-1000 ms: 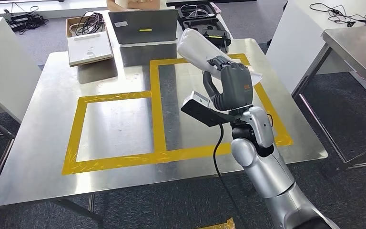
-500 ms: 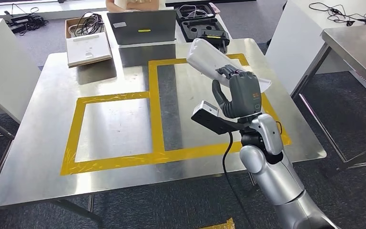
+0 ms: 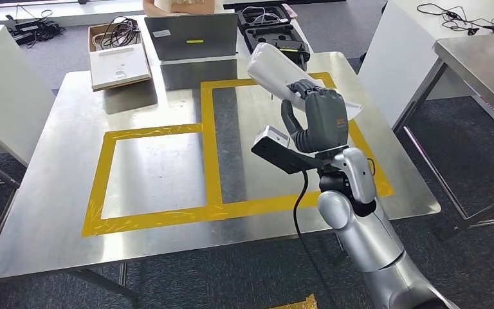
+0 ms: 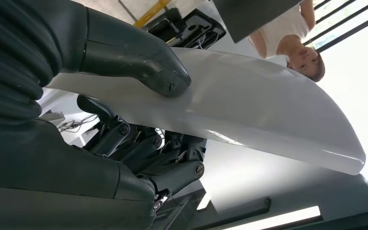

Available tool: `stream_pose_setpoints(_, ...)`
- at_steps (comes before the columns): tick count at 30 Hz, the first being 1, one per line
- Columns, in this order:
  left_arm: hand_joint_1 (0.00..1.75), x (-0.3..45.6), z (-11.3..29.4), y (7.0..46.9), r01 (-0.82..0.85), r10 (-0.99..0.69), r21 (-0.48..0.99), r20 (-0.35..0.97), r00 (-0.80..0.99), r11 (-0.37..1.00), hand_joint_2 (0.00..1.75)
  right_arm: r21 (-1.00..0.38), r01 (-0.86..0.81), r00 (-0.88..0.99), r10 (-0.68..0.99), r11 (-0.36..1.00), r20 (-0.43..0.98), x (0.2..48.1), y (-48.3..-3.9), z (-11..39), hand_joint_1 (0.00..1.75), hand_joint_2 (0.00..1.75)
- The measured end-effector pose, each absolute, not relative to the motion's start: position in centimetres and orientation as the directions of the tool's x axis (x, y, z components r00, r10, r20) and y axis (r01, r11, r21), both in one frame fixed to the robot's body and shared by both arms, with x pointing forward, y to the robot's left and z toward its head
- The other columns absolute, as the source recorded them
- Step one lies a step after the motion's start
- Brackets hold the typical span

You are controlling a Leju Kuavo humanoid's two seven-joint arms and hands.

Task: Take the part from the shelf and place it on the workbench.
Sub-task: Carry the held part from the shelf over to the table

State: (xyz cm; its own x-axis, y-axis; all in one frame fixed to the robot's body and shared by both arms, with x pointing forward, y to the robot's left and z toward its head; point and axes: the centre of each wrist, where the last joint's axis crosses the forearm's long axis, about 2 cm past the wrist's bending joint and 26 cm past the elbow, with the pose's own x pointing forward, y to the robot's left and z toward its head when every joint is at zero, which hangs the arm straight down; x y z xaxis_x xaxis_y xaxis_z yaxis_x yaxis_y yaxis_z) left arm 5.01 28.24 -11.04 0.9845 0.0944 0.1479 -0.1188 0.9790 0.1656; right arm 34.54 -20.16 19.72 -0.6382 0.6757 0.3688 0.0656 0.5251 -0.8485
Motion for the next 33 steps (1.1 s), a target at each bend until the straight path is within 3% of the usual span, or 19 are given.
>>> stream_pose_setpoints(33,0.00,5.2,-11.0,28.8,-0.137,0.111,0.172,0.154,0.982,0.976,1.75,-0.853,0.048,-0.672,0.648,0.520,0.358,35.9,-18.9,20.9,1.75,1.75)
